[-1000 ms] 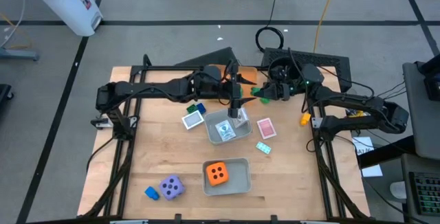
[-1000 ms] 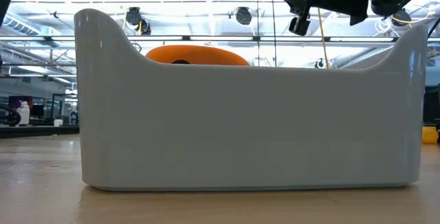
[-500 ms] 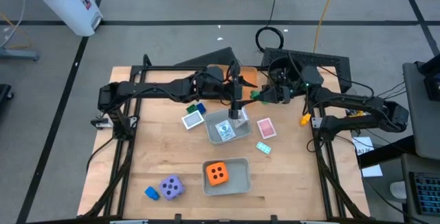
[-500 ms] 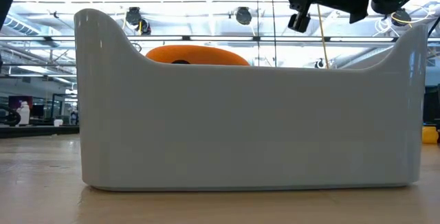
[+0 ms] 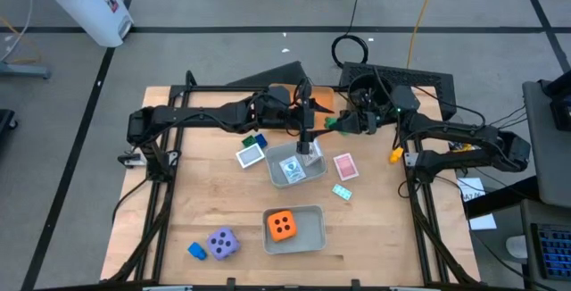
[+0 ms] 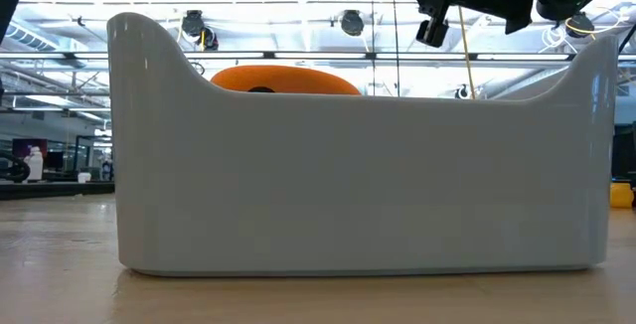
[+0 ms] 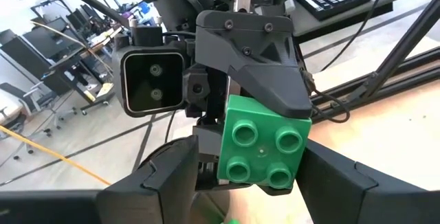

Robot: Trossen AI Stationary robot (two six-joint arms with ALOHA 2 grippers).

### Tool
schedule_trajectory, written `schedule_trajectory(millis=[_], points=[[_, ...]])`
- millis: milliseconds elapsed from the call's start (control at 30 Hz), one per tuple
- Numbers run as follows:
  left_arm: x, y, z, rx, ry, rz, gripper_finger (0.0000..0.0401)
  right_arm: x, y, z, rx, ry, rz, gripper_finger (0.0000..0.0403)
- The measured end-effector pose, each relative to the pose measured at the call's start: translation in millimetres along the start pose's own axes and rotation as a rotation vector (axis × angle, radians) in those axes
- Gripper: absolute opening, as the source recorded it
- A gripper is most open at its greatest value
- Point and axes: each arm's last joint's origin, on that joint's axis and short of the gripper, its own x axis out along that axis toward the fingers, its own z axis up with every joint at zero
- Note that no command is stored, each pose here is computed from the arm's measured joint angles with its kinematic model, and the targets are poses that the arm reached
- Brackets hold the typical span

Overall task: Pick & Place Toys
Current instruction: Put the green game piece into the orange bin

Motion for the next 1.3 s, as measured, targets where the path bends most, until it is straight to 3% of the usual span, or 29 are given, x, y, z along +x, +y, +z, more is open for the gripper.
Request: schedule_trajectory(millis=[233,533,833,1000,1300], points=[[-0.3,0.1,0.3,0.003,-0.001,0.001,0.0223,0.0,0.0,0.0,0.0,-0.001,0.0,0.0139],[-0.4,-1.1,1.1,0.015,-0.004,-0.006,0.0146,-0.2,-0.1,0.2,0.003,-0.002,-0.001,0.014],[-0.2,-5.2,3.3,0.028,-0.012,-0.02,0.016,-0.1,0.0,0.0,0.001,0.002,0.001,0.0153],[-0.3,-5.2,3.8,0.025,-0.015,-0.022,0.0144,0.0,-0.1,0.1,0.051,0.001,0.0,0.0181],[-4.0,-0.2,6.5,-0.015,-0.027,-0.001,0.0153,-4.7,-4.0,5.6,0.079,-0.042,-0.036,0.0241]])
